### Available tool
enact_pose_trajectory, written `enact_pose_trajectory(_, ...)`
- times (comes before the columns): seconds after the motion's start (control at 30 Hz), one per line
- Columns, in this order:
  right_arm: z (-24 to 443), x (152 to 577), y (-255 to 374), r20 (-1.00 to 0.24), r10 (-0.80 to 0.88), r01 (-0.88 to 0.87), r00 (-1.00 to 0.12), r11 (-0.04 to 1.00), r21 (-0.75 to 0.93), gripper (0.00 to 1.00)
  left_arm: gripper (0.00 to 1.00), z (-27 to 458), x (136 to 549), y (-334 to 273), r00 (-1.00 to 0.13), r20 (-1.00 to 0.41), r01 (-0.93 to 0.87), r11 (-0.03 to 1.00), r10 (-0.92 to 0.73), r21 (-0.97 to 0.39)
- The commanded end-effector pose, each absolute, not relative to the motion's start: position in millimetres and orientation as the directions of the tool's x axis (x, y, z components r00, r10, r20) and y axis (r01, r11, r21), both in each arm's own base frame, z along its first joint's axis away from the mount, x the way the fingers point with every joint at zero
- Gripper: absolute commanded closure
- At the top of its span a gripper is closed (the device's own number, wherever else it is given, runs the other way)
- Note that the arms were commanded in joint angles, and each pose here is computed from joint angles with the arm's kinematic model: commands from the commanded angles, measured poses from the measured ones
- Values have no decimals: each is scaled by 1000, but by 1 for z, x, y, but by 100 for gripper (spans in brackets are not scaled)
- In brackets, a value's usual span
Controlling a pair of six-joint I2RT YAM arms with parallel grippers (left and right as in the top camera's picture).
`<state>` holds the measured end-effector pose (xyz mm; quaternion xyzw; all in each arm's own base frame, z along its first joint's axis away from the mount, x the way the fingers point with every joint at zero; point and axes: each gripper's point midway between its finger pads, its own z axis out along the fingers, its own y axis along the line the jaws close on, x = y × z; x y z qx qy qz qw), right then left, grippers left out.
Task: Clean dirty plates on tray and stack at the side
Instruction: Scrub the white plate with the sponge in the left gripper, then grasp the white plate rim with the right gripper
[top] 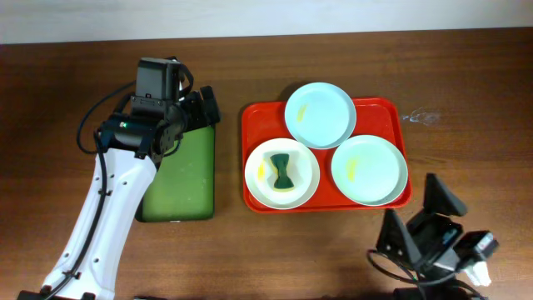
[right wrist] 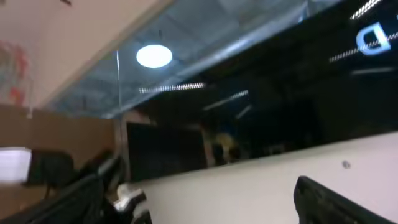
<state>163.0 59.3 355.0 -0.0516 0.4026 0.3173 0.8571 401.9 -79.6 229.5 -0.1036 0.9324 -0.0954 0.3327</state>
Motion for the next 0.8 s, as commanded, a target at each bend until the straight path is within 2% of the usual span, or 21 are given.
enact_pose_trajectory(0.0, 379, 182, 58, -854, 362, -466, 375, 869, 164, 2, 1, 229, 404, -78, -757, -607, -123, 965, -243, -233)
enact_pose_trajectory(0.07, 362, 215, 58, -972, 217, -361, 86, 916, 172, 2, 1, 229, 404, -78, -757, -607, -124, 965, -243, -233)
enact_pose_trajectory(0.1, 347, 232, 58, -981, 159, -321, -115, 928, 188, 2, 1, 229, 404, -78, -757, -607, -123, 965, -243, -233)
enact_pose_trajectory(0.2, 313, 272, 70, -828, 145, -273, -542, 902, 336, 2, 1, 229, 404, -78, -755, -608, -123, 964, -244, -234)
enact_pose_trajectory(0.27, 305, 290, 116, -667, 146, -381, -731, 724, 576, 2, 1, 229, 403, -78, -757, -606, -123, 965, -243, -233)
enact_pose_trajectory(0.3, 293, 309, 132, -607, 123, -403, -785, 643, 651, 2, 1, 228, 403, -78, -760, -603, -124, 965, -243, -232)
enact_pose_trajectory(0.33, 276, 320, 136, -566, 112, -372, -817, 649, 664, 2, 1, 228, 403, -78, -760, -603, -123, 965, -242, -232)
enact_pose_trajectory(0.4, 222, 341, 139, -467, 62, -253, -882, 774, 580, 2, 1, 227, 402, -79, -764, -598, -120, 964, -241, -236)
enact_pose_trajectory(0.43, 187, 352, 121, -410, 92, -84, -908, 917, 391, 2, 1, 226, 402, -79, -766, -596, -121, 964, -241, -235)
enact_pose_trajectory(0.47, 168, 358, 103, -386, 168, 82, -907, 970, 230, 2, 1, 225, 401, -79, -768, -594, -121, 965, -241, -234)
enact_pose_trajectory(0.5, 157, 361, 105, -390, 138, 81, -911, 984, 159, 2, 1, 224, 401, -79, -769, -592, -122, 965, -241, -234)
enact_pose_trajectory(0.67, 123, 360, 142, -318, 62, 4, -946, 984, 179, 3, 1, 220, 399, -79, -777, -582, -125, 965, -239, -229)
enact_pose_trajectory(0.7, 108, 360, 144, -296, 25, -24, -955, 987, 161, 24, 1, 219, 399, -79, -778, -581, -126, 965, -239, -228)
enact_pose_trajectory(0.77, 80, 362, 149, -247, -25, -61, -969, 988, 139, 34, 1, 219, 400, -79, -780, -579, -126, 966, -238, -228)
